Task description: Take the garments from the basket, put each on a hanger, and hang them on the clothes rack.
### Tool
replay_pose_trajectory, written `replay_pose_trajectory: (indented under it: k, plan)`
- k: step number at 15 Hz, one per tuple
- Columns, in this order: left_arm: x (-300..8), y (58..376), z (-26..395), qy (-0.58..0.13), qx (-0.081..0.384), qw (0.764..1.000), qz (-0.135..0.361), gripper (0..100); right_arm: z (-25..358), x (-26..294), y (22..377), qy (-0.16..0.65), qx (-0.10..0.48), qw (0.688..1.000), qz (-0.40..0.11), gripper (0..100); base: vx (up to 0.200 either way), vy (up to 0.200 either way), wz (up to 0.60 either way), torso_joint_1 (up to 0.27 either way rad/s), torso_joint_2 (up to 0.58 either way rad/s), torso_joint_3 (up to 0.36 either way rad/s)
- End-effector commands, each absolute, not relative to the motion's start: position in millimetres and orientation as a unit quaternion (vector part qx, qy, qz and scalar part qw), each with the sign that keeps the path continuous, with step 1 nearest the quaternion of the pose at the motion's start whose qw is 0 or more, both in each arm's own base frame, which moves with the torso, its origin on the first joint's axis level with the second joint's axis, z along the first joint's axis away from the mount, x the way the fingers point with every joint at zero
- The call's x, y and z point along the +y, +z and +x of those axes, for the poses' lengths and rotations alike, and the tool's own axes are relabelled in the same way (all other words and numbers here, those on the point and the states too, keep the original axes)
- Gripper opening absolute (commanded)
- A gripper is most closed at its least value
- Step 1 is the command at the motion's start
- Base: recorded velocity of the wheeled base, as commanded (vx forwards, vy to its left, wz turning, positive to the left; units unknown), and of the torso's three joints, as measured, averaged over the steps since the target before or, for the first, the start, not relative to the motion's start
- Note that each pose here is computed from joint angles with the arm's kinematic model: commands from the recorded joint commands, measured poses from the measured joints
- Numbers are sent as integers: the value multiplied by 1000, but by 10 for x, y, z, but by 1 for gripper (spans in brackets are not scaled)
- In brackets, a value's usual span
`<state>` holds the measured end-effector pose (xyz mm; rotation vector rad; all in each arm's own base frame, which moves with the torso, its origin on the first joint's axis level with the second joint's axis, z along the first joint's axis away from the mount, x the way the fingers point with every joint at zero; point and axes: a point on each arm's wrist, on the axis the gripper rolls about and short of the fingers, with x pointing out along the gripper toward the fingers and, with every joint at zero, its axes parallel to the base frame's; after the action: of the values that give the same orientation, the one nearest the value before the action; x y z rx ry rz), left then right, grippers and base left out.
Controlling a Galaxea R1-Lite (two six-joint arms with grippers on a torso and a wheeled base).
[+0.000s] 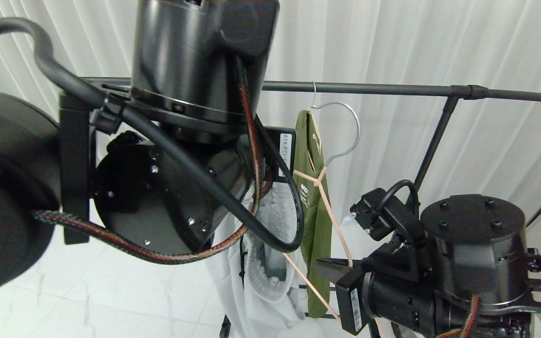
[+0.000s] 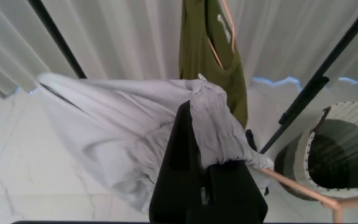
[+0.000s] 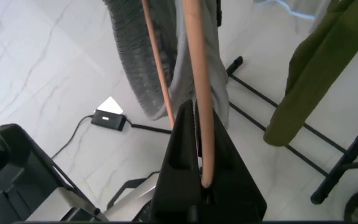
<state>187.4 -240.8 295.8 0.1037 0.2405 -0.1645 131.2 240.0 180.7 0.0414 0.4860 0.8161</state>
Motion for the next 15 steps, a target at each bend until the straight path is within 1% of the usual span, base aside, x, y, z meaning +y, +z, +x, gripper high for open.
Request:
replay_pose_trajectory:
  k: [1, 5, 7, 9, 12, 15]
  plan:
    - [-2320, 3013, 1905, -69, 114, 990, 44, 0, 1274, 2326, 1799, 389, 240, 890, 14, 0, 0, 0, 0, 0, 0, 0]
    - [-2264, 3071, 1914, -65, 108, 991, 37, 0, 1222, 2228, 1756, 380, 269, 885, -7, 0, 0, 0, 0, 0, 0, 0]
    - [-2411, 3040, 1750, -101, 111, 988, 42, 0, 1249, 2263, 1761, 379, 267, 886, -5, 0, 0, 0, 0, 0, 0, 0]
    - [-2477, 3009, 1689, -115, 113, 986, 47, 0, 1266, 2286, 1783, 378, 264, 887, 0, 0, 0, 0, 0, 0, 0, 0]
    - [-2544, 2942, 1654, -124, 121, 984, 49, 0, 1297, 2332, 1808, 373, 243, 896, 16, 0, 0, 0, 0, 0, 0, 0]
    - [-2517, 2838, 1645, -118, 131, 982, 64, 0, 1325, 2379, 1828, 374, 218, 901, 35, 0, 0, 0, 0, 0, 0, 0]
